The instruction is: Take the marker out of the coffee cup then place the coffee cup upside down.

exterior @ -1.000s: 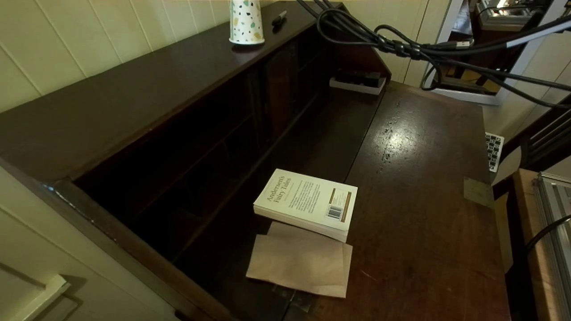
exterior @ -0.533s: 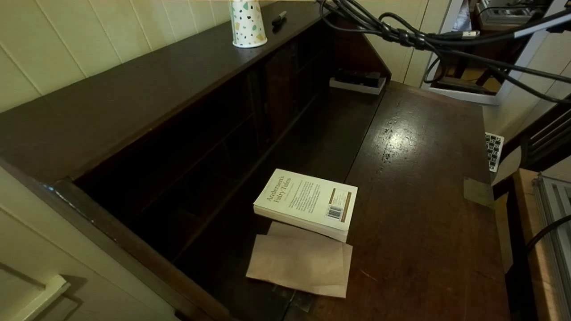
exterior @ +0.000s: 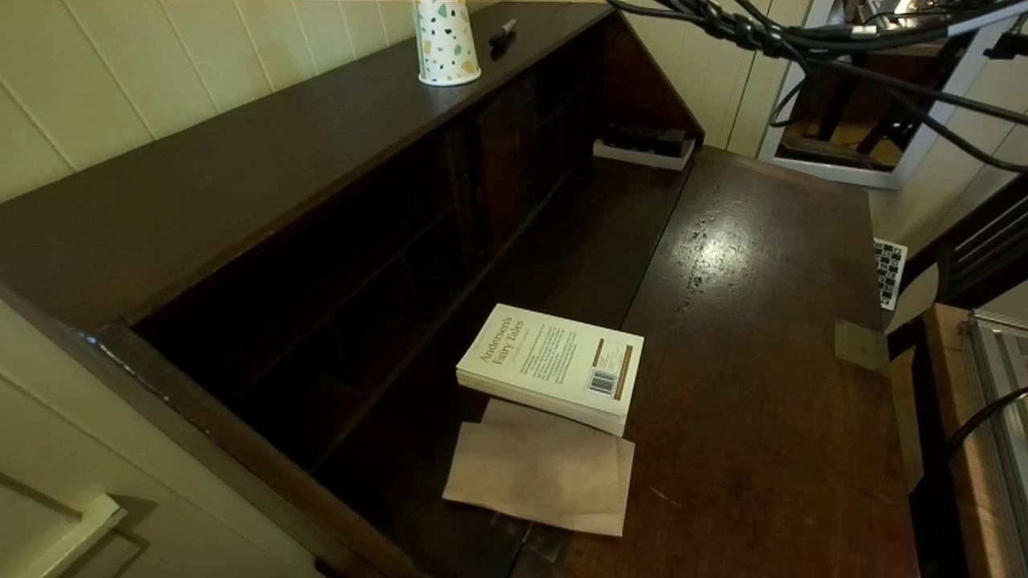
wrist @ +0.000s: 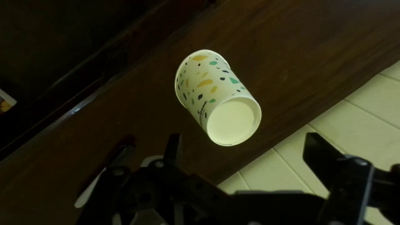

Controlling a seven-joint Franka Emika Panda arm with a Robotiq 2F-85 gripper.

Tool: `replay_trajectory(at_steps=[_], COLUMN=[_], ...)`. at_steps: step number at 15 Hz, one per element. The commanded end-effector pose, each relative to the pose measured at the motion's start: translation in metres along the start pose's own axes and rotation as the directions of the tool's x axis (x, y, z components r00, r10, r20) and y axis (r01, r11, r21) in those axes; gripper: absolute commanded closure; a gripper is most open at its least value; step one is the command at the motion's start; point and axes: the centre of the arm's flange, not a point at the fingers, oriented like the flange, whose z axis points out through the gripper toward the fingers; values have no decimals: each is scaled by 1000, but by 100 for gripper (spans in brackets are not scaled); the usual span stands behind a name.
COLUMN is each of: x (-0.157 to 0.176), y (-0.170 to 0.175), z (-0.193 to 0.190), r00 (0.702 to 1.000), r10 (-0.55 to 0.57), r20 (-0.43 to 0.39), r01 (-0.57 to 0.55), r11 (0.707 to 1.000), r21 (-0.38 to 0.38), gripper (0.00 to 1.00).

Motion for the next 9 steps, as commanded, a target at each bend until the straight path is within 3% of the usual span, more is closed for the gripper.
replay_trajectory(at_steps=[1, 4, 5, 9], x=[-24, -24, 1, 1], y=[21, 26, 11, 13], z=[-17, -23, -21, -23], r00=[998, 996, 998, 998], r10=[-55, -81, -57, -67], r20=[37, 35, 8, 9], r01=[52, 78, 57, 66], r11=[996, 993, 997, 996], r21=[77, 93, 60, 64], gripper=[0, 0, 0, 0])
